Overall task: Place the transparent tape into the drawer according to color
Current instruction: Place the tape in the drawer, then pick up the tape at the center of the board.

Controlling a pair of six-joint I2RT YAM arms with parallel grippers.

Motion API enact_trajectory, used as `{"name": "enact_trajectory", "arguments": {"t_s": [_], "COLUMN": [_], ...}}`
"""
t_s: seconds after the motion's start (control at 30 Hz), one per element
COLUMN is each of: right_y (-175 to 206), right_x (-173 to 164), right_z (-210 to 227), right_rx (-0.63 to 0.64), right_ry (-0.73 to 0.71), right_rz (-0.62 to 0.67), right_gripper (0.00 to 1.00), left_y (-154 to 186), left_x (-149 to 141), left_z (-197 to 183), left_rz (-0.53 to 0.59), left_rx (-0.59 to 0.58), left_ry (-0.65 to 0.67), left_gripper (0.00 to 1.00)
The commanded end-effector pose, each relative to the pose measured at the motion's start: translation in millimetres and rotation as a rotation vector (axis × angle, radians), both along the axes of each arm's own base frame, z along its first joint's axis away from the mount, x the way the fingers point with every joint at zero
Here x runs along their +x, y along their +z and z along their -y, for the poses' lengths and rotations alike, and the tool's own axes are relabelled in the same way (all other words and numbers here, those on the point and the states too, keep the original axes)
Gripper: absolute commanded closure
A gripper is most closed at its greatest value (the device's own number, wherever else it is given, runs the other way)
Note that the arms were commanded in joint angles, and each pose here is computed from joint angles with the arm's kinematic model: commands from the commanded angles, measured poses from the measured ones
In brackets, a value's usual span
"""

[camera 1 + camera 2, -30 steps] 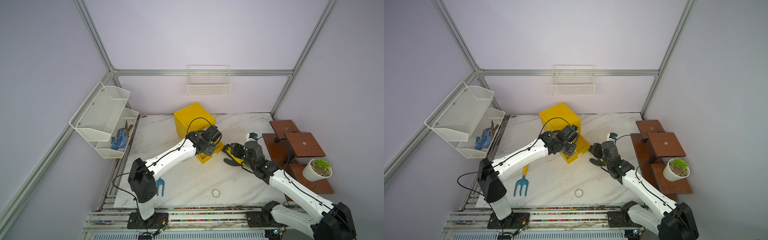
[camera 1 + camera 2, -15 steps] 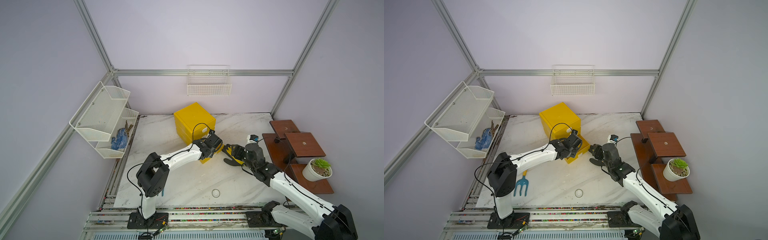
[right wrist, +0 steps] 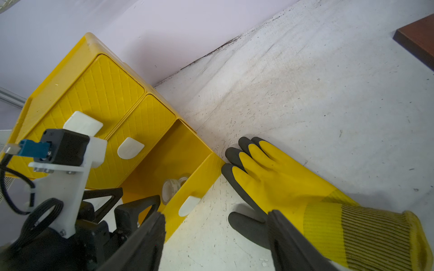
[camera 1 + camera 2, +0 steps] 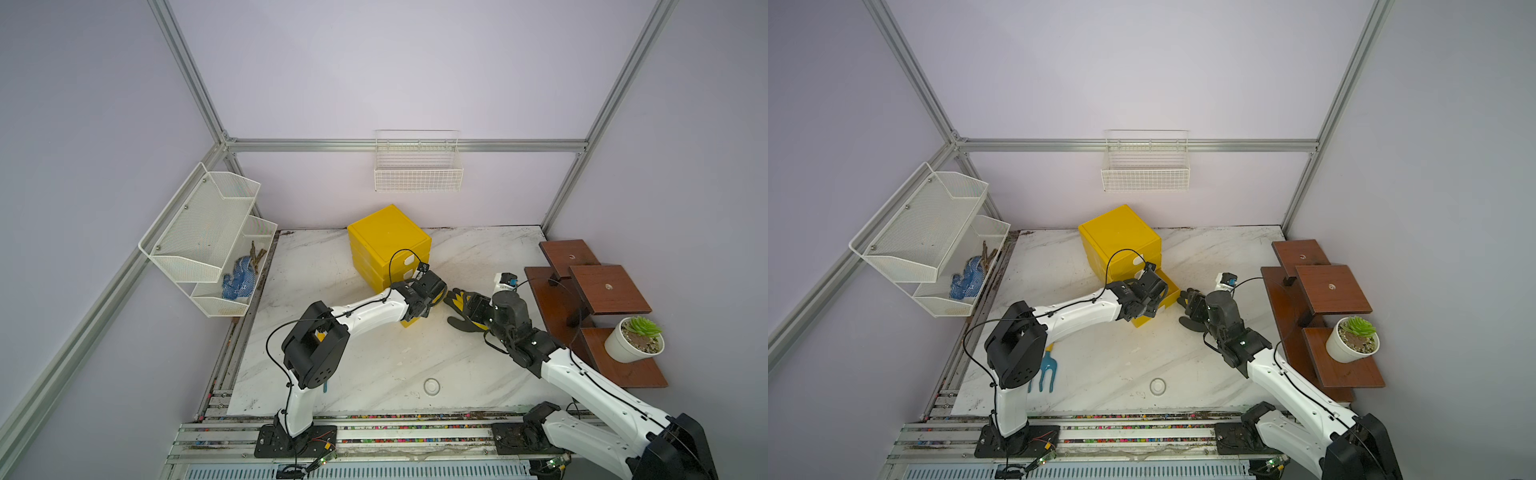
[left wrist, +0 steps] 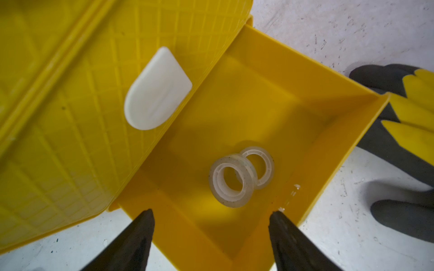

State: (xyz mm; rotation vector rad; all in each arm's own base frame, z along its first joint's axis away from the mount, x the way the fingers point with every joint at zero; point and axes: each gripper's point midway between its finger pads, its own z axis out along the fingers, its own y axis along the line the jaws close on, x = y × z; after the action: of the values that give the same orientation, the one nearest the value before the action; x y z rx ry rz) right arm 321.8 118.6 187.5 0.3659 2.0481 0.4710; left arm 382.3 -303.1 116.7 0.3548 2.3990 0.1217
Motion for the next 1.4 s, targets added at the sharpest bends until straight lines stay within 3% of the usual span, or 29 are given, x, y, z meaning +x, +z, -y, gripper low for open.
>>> {"name": "enact_trajectory", "arguments": {"t_s": [0.0,0.27,0.5,0.83,1.07,1.37], "right_y": [11,8,8,-33,-63,-100], "right_x": [0,-8,-21,-56,-84,-134], "right_z": [-1,-6,-17,-41,-51,-82], "right_rx": [0.001,-0.004,-0.027,-0.007,0.008,-0.151], "right_ry": [0.019,0.07,0.181,0.386,0.474,0.654], "right_rz": [0.024,0.001,-0.024,-0.203,-0.337,-0.547], "right_gripper": [0.27,0.27,0.27,0.29,0.31,0.31], "left_y": [66,143,173,159,173,186], "left_x": [1,-29,-66,-94,-101,-108], "left_z": [3,-12,-51,-106,-129,-147], "left_rz": [0.086,0.157,0.202,0.231,0.272,0.352], "left_rx": [-0.137,-0.294,-0.35,-0.268,-0.23,-0.251], "left_ry": [0.003,-0.057,-0.068,0.002,0.039,0.065], "left_gripper": [0.14,0.0,0.0,0.0,0.0,0.0]}}
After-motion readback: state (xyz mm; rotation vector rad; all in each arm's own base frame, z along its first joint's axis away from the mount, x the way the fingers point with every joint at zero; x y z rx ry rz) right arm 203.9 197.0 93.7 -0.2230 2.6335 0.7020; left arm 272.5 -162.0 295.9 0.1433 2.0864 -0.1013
